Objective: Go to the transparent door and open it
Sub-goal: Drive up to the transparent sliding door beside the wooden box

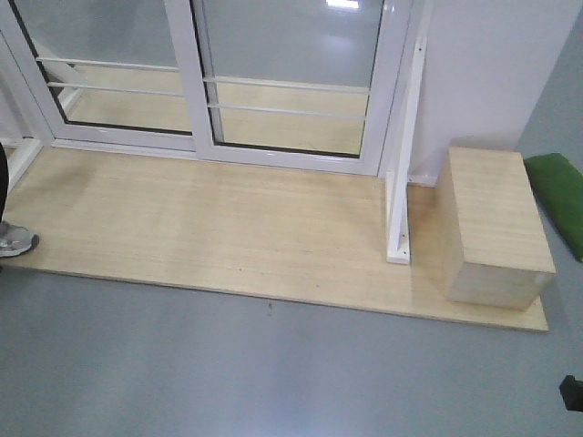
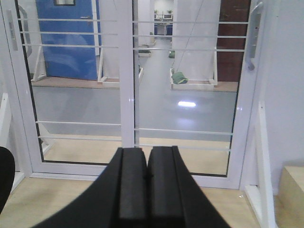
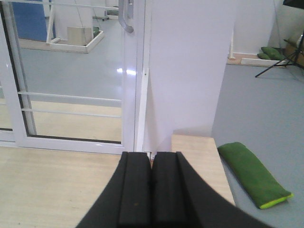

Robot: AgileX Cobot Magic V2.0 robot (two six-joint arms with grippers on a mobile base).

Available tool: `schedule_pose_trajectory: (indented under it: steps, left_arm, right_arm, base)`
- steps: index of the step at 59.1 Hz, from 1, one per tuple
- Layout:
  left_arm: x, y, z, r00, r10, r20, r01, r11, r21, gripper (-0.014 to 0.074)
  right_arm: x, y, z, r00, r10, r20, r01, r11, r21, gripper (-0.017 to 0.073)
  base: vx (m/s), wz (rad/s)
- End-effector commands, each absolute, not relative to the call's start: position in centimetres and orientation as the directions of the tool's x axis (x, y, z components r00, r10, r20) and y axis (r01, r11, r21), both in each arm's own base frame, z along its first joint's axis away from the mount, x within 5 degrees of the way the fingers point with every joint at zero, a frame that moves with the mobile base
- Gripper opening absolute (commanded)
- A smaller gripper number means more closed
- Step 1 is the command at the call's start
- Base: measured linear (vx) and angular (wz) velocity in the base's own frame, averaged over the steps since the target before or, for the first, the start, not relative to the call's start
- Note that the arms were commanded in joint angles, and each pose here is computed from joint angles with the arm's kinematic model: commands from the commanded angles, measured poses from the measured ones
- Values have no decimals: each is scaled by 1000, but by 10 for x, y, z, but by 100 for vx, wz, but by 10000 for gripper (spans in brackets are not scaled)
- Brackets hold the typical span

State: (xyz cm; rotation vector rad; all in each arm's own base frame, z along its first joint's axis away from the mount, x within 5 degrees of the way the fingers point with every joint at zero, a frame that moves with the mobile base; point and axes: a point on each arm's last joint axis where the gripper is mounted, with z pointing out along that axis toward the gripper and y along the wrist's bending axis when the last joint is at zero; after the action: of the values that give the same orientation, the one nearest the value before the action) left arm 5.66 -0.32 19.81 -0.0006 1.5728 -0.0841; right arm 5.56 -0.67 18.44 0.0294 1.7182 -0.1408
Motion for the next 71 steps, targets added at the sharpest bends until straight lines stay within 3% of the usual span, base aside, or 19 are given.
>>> schedule_pose_trajectory:
  steps: [1,27,71]
  left_arm:
    - [57,-3,196,56,-75,-996,57,996,-71,-6]
    - [57,-3,196,56,-75,-996,57,996,-71,-6]
    - [57,-3,196,56,-75,-996,57,996,-71,-6]
  right_arm:
    - [56,-6,188,-70,-76,-995,101,991,-83,-8]
    - [56,-6,188,-70,-76,-995,101,991,-83,-8]
    - [56,-6,188,-70,-76,-995,101,991,-83,-8]
  base:
    - [55,24]
    - [53,8]
    - [39,-14]
